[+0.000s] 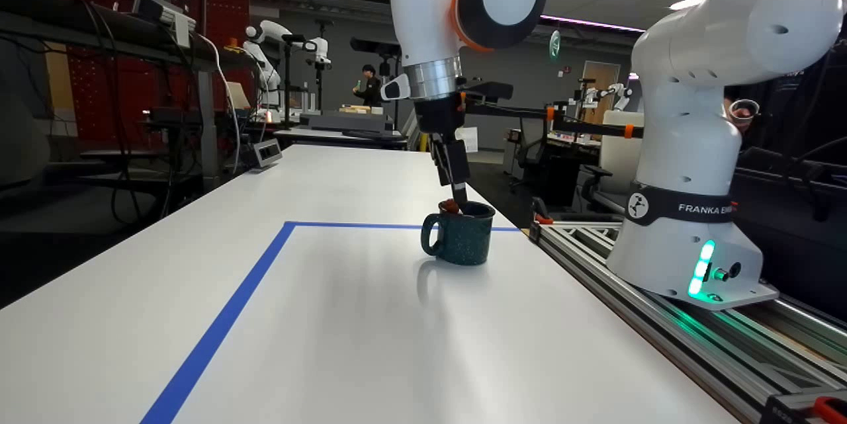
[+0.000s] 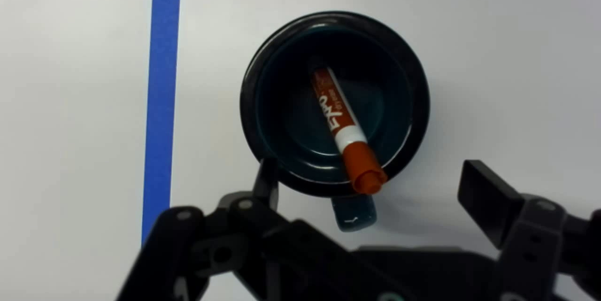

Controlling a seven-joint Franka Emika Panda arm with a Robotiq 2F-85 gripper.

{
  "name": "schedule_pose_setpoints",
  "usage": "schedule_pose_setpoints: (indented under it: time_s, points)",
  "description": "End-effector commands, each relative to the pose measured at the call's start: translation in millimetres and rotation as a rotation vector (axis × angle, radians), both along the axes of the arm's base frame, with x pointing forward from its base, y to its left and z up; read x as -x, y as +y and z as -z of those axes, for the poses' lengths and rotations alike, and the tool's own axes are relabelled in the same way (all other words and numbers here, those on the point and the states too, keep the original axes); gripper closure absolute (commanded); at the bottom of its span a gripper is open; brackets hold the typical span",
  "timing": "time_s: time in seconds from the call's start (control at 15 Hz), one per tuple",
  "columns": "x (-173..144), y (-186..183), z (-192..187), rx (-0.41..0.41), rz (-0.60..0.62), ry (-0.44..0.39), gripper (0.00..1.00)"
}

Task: Take the marker out of the mug and put it on the table.

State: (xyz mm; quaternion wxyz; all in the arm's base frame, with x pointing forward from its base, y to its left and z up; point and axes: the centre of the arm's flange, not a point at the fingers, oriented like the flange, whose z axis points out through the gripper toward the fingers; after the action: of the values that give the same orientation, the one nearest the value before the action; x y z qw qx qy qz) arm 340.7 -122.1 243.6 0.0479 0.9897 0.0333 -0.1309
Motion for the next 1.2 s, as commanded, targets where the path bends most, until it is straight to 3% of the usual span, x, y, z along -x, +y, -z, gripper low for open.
schedule_pose_setpoints:
  time_s: [0.0,0.07,0.2,0.27,0.4,0.6,0.8,0.87,0.93,1.07,1.13]
  points:
    - [18.1,-0.1,4.9,0.006,0.014,0.01,0.23]
    - [18.0,-0.6,5.7,0.005,0.015,0.012,0.35]
    - [18.1,-0.9,6.4,0.005,0.017,0.014,0.4]
    - [18.1,-1.2,6.3,0.004,0.018,0.014,0.43]
    - [18.1,-1.4,6.2,0.004,0.019,0.014,0.37]
    - [17.3,-2.2,5.7,0.001,0.021,0.01,0.4]
    - [16.7,-3.6,5.2,-0.005,0.023,0.006,0.54]
    - [16.5,-4.0,5.0,-0.005,0.023,0.005,0.52]
    - [16.1,-4.4,4.9,-0.008,0.025,0.005,0.58]
    - [15.8,-5.4,4.5,-0.009,0.026,0.003,0.57]
    - [15.8,-6.1,4.5,-0.011,0.025,0.001,0.62]
